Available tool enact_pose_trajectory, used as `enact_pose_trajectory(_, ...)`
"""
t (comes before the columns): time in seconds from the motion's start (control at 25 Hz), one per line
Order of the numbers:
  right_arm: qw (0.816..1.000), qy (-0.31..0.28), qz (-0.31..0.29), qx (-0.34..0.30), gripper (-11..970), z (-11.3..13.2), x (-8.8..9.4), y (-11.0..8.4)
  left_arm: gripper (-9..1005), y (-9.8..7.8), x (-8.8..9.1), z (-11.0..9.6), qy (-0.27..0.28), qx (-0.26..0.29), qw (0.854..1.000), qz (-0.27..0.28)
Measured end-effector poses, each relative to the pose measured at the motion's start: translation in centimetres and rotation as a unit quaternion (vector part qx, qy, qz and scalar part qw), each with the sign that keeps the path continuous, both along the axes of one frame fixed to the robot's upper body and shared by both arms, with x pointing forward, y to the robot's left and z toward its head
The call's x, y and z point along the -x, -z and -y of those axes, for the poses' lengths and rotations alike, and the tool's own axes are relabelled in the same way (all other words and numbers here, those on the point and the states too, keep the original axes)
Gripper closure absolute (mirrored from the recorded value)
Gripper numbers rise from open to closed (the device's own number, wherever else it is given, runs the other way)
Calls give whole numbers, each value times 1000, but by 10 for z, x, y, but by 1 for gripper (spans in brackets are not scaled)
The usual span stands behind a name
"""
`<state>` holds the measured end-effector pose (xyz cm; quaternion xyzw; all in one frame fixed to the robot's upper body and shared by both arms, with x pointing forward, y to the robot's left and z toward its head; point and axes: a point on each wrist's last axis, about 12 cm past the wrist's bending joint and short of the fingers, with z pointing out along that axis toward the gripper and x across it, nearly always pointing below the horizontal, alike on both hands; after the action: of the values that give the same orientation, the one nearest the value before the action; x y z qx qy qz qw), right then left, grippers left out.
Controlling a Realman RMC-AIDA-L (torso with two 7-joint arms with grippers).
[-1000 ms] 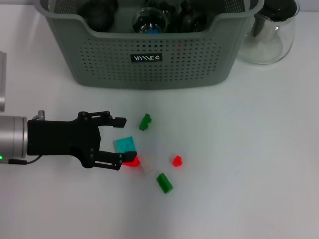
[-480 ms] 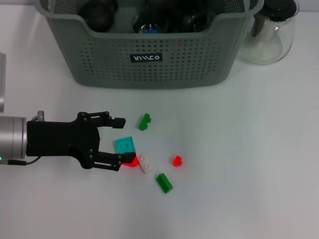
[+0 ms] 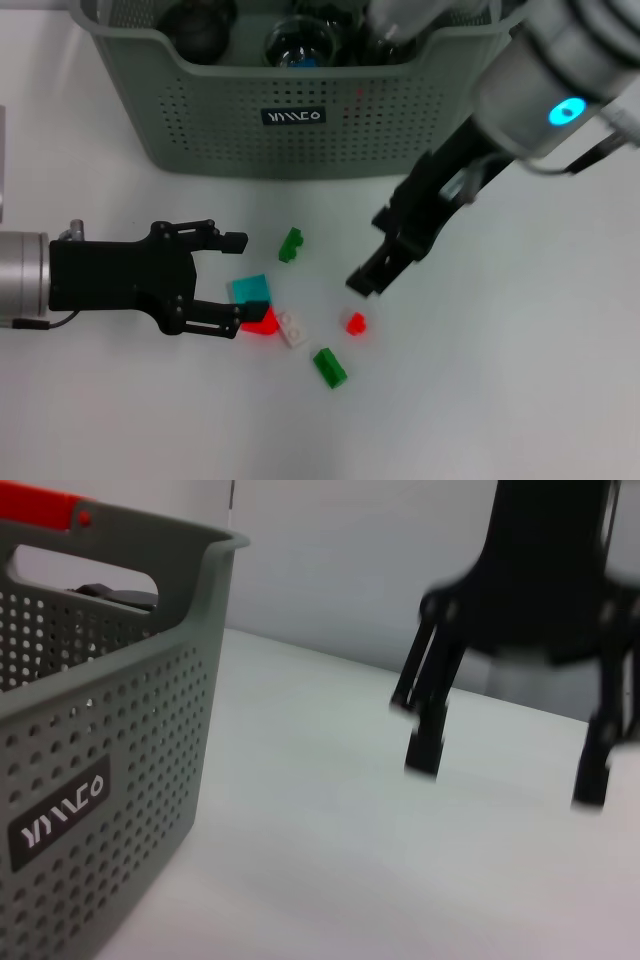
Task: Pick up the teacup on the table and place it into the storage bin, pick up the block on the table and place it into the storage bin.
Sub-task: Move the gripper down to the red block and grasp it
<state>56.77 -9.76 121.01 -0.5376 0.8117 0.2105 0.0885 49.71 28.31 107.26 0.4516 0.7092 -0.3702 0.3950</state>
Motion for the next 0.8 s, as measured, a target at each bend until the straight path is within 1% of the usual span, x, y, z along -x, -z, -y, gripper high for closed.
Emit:
enact_pose_trajectory(0.2,998,4,-16,57,91,-21,0,30,110,0,0,0,1,-1,1000,1)
enact_pose_trajectory(0.4,995,1,-17,103,91,-34,6,54,110,1,0,0,2,-1,1000,3)
enact_pose_trajectory(0.56,992,2,-3,122,90,-41,11,64,110,1,0,0,2,-1,1000,3)
enact_pose_trajectory(0.8,992,5,19,127,93,-46,15,79,110,1,0,0,1,-2,1000,5)
